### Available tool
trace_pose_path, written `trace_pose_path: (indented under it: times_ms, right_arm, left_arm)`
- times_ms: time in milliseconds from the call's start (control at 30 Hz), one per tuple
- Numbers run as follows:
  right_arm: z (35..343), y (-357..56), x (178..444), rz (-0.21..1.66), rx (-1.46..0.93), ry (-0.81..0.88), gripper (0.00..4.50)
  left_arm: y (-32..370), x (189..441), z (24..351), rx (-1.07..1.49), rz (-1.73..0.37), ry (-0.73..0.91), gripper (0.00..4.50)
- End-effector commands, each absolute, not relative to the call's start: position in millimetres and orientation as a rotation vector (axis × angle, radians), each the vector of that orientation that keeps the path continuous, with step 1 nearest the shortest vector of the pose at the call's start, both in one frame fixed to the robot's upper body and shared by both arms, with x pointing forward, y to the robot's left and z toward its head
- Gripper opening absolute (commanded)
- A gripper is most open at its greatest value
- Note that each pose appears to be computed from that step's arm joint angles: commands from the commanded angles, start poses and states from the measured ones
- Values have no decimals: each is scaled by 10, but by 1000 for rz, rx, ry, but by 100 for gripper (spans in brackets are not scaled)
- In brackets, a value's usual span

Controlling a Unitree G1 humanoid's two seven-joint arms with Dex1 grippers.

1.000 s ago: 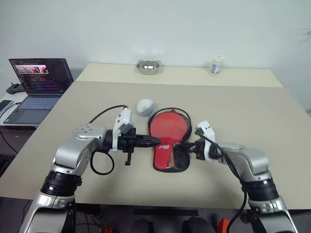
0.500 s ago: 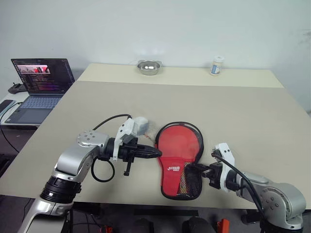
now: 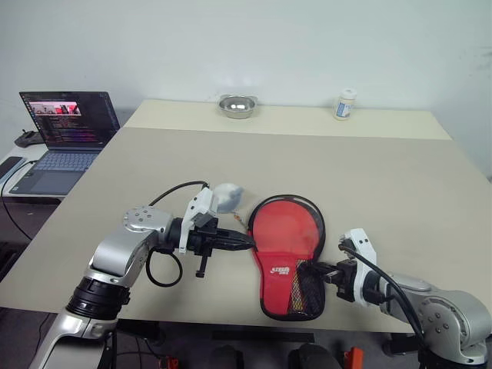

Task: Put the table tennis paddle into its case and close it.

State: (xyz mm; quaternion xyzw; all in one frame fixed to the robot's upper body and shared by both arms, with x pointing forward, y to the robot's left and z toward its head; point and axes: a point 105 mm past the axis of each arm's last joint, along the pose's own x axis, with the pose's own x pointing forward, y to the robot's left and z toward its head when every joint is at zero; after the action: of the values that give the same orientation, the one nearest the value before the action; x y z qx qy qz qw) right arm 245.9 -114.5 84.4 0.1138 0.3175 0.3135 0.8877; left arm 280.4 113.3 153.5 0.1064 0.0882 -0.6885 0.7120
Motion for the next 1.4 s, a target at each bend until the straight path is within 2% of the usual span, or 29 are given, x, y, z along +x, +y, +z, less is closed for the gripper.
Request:
trace_pose_path:
  times_ms: [33,500,600,833,933,1033,1100,1233,1400]
  right_arm:
    - [884,-1109,2392,683,225,651,2]
    - [838,-1112,2371,677,208,662,2]
    - [852,-1184,2351,670,194,666,80]
    - [968,-1313,2206,783,-61,667,324]
    - [1243,-1323,2266,883,-188,560,431]
    - [1677,-1170,2431,977,-183,358,443]
    - [1801,-1050,2553,999,-183,282,443]
    - [1671,-838,2875,971,-166,250,443]
    - [1390,-676,3099,943,-139,247,443]
  left_arm:
    - [1102,2795,1592,260,-1543,157,0]
    - [1060,2819,1583,261,-1552,150,0]
    - [1060,2822,1584,264,-1555,149,0]
    - [1051,2855,1589,250,-1533,139,0]
    - [1056,2881,1593,228,-1506,141,0]
    - [1084,2918,1582,225,-1470,153,0]
    - [1101,2947,1571,219,-1444,160,0]
    - [1152,3027,1558,244,-1378,156,0]
    - [1245,3178,1568,282,-1254,115,0]
